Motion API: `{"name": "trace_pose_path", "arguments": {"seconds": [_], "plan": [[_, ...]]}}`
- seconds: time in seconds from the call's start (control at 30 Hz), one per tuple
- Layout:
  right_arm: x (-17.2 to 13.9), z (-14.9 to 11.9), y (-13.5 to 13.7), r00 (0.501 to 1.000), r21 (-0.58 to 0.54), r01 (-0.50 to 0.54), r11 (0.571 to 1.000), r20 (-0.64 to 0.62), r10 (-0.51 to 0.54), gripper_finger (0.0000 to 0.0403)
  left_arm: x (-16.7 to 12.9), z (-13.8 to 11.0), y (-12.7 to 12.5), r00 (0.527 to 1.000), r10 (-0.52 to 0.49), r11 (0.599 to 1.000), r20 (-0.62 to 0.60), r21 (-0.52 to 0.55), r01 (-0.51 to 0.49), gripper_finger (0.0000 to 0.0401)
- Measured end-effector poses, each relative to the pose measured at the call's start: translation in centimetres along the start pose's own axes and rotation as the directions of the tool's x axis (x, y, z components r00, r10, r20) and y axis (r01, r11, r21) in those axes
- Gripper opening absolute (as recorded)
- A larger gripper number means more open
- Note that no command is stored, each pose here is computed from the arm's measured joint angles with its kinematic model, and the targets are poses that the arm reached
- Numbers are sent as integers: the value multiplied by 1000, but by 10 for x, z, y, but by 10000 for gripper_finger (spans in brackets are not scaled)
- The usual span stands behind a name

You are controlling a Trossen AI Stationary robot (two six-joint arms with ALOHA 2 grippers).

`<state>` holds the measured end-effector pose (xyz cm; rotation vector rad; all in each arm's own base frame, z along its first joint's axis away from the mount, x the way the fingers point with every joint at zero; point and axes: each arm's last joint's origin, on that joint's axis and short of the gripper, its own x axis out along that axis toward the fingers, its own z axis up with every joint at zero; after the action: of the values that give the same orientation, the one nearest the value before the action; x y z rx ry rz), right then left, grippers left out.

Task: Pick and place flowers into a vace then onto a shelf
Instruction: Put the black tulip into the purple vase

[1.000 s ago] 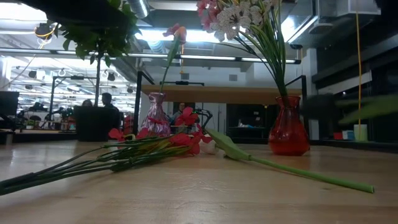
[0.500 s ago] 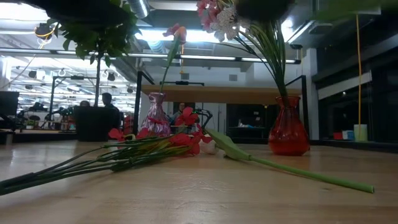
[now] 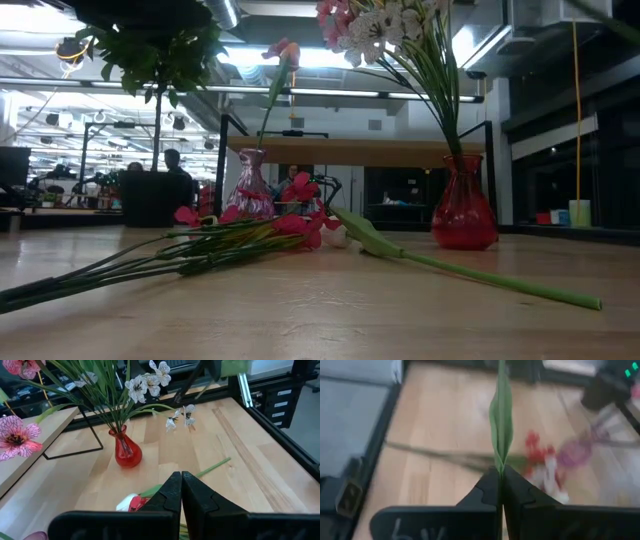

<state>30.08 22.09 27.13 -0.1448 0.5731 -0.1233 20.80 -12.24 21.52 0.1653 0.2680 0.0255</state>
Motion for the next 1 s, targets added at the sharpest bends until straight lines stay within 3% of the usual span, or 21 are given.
{"name": "trace_pose_path", "arguments": {"seconds": [0.23,0.4,0.57,0.67,0.8,0.9,1.0], "plan": [[26,10,-14,980,-49,-74,996,184,82,4,0,1,0,1000,-2,1000,5,-8,2,2],[29,16,-14,921,-128,-164,978,335,198,2,0,1,-2,997,-80,997,3,-22,80,4],[30,12,-15,852,-122,-215,969,461,247,2,0,3,-4,992,-126,992,26,-23,126,5],[28,5,-18,770,-118,-228,967,586,253,2,0,7,-4,990,-126,992,66,-12,127,6],[26,-13,-24,702,-118,-203,972,675,228,2,-1,15,-3,982,-122,992,145,-8,124,7],[25,-19,-30,666,-108,-186,977,717,206,2,0,20,-4,973,-120,992,198,-22,126,17],[27,-17,-33,662,-115,-156,981,725,191,2,5,21,-5,964,-128,991,232,-13,135,41]]}}
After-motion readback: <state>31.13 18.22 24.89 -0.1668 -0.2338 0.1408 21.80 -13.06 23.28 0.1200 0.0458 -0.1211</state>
